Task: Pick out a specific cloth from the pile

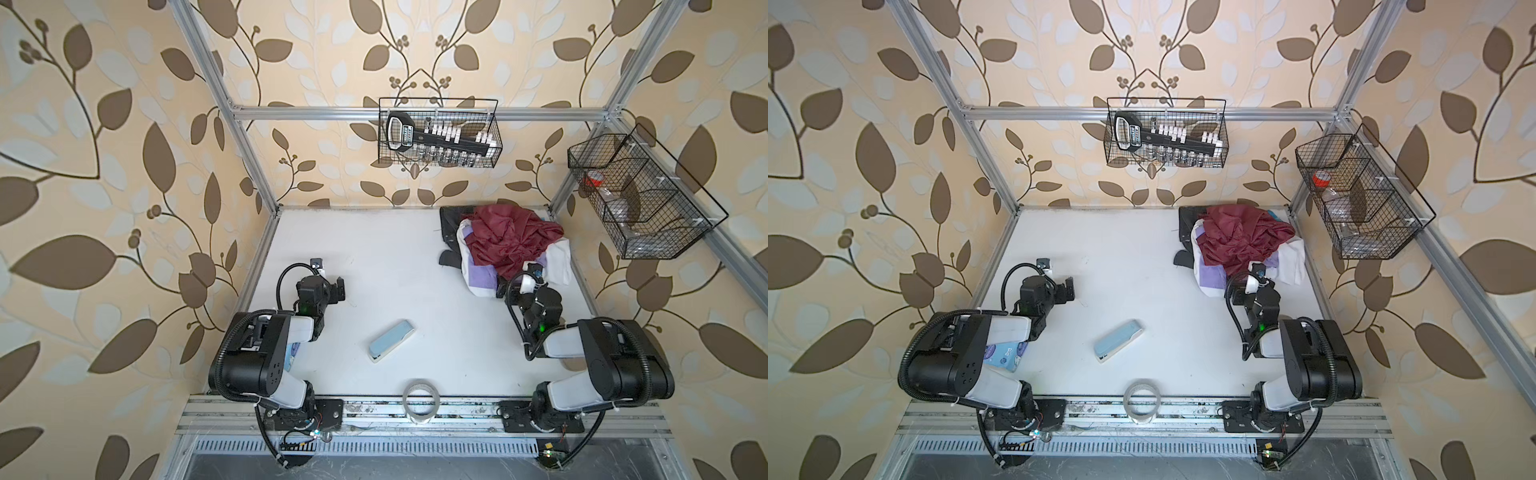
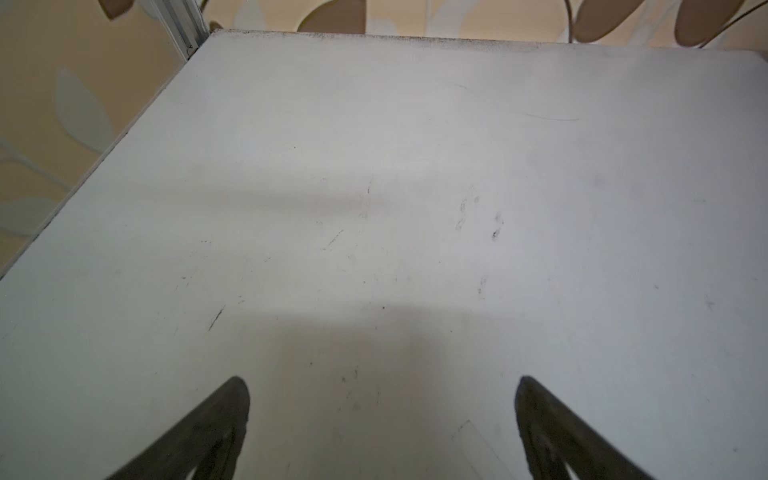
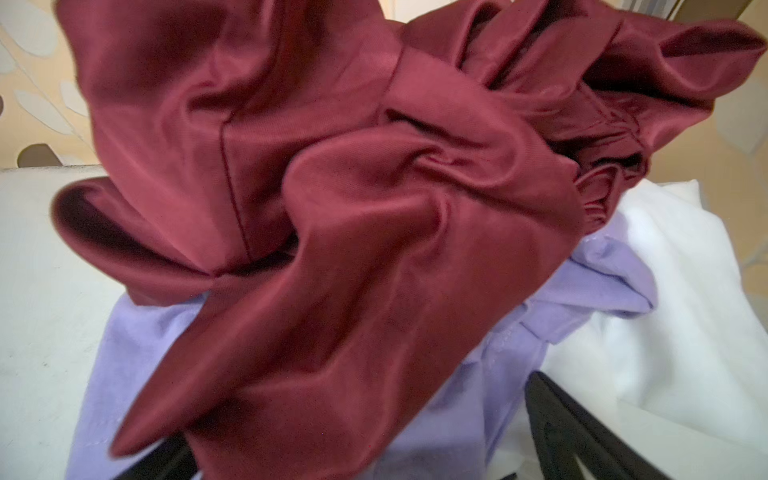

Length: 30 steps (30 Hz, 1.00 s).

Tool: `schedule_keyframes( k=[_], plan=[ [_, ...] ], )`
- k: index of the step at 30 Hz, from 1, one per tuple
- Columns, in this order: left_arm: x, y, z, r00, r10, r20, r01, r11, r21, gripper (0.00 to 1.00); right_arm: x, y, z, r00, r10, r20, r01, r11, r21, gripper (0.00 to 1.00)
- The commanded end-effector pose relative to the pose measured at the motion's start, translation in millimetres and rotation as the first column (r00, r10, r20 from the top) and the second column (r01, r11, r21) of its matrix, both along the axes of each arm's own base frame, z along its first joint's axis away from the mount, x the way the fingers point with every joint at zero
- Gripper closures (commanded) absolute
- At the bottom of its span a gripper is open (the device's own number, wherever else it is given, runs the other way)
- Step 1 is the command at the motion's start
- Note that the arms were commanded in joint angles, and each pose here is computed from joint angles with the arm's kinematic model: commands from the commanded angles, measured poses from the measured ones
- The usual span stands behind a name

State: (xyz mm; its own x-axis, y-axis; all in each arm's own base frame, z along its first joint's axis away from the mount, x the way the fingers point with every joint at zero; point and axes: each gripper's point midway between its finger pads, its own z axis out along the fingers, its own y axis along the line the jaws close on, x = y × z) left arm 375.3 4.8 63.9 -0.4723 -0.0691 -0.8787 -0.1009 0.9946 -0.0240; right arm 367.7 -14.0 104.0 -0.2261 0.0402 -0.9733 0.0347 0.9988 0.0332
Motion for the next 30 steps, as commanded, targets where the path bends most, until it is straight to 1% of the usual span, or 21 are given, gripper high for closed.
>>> schedule_keyframes(
  k=[1,26,30],
  plan=[
    [8.7,1.6,11.8,0.999,0.006,0.041,-0.005,1.0,-0.013,0.01,6.4,3.1,10.1,0.999,0.019,0.033,-0.019,1.0,-0.006,0.0],
    [9.5,1.4,10.7,0.999,0.005,0.034,-0.004,1.0,-0.012,0.01,6.8,3.4,9.2,0.999,0.02,0.029,-0.02,1.0,-0.006,0.0],
    [8.8,1.0,12.0,0.999,0.003,0.04,-0.003,1.0,-0.012,0.01,6.3,0.7,11.7,0.999,0.003,0.038,-0.003,1.0,-0.008,0.0]
  ],
)
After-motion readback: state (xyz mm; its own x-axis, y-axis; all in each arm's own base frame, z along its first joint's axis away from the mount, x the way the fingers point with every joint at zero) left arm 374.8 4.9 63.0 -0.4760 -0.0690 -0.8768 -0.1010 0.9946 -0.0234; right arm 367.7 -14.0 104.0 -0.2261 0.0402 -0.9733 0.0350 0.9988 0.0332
